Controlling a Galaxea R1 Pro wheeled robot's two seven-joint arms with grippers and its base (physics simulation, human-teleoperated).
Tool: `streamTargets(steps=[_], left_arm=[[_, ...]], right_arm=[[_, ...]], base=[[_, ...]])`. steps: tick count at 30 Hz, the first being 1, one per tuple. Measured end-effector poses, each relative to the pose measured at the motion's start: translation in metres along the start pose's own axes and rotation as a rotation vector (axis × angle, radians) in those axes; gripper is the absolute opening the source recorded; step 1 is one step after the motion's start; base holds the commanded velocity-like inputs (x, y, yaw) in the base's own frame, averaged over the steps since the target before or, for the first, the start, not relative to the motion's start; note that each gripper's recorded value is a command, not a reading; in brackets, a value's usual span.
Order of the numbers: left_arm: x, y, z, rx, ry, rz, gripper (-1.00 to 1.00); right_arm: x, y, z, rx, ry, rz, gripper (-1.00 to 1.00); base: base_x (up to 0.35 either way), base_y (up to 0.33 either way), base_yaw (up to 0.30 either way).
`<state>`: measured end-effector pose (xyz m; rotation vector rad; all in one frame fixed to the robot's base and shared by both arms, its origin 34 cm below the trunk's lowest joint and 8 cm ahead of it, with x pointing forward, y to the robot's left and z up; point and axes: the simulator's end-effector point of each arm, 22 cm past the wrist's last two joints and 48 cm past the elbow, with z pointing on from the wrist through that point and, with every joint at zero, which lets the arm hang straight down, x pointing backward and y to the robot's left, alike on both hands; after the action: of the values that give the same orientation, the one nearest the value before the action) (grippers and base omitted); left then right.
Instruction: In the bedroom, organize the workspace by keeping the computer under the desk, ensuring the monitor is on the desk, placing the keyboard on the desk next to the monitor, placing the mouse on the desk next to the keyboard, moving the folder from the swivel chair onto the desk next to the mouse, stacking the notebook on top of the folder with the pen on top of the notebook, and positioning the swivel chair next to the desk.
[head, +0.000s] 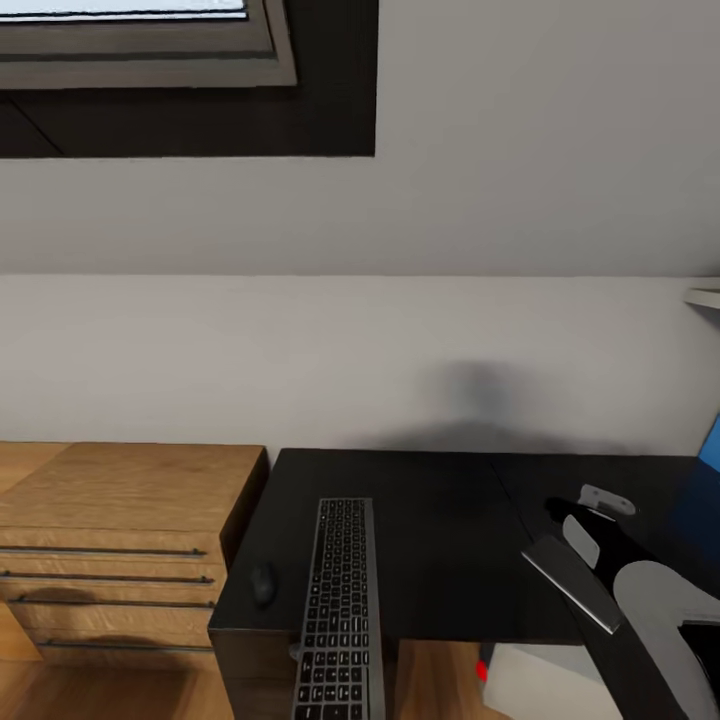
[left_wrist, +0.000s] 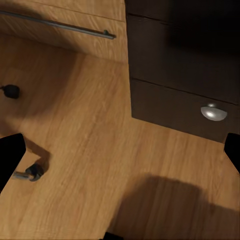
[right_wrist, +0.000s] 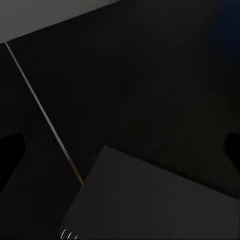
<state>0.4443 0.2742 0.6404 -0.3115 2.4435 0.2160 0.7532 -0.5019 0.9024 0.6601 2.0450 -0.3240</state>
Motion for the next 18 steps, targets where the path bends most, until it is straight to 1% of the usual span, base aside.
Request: streamTargets(steps=[7, 8, 9, 11, 16, 17, 18], left_arm=[[0.0, 0.0, 0.0, 0.0, 0.0, 0.002, 1.0], [-0.001, 0.0, 0.0, 0.0, -0.001, 0.002, 1.0], [-0.001, 0.0, 0.001, -0.003, -0.004, -0.002, 1.0], [0.0, 0.0, 0.003, -0.004, -0.005, -0.003, 1.0], [0.003, -0.001, 0.009, -0.005, -0.006, -0.004, 1.0], [0.003, -0.001, 0.01, -0.005, -0.006, -0.004, 1.0], [0.004, -0.001, 0.011, -0.005, -0.006, -0.004, 1.0]], right_arm=[[0.001, -0.006, 0.001, 0.01, 0.013, 0.009, 1.0], [0.0, -0.013, 0.002, 0.019, 0.014, 0.025, 1.0], [-0.002, -0.034, 0.006, 0.047, 0.025, 0.105, 1.0], [0.0, -0.041, 0.009, 0.055, 0.033, 0.137, 1.0], [0.007, -0.042, 0.013, 0.047, 0.051, 0.158, 1.0], [0.007, -0.04, 0.014, 0.036, 0.051, 0.16, 1.0], [0.004, -0.033, 0.015, 0.003, 0.045, 0.164, 1.0]], base=[[0.073, 0.0, 0.0], [0.008, 0.0, 0.0], [0.006, 0.0, 0.0], [0.004, 0.0, 0.0], [0.001, 0.0, 0.0], [0.0, 0.0, 0.0], [0.0, 0.0, 0.0]])
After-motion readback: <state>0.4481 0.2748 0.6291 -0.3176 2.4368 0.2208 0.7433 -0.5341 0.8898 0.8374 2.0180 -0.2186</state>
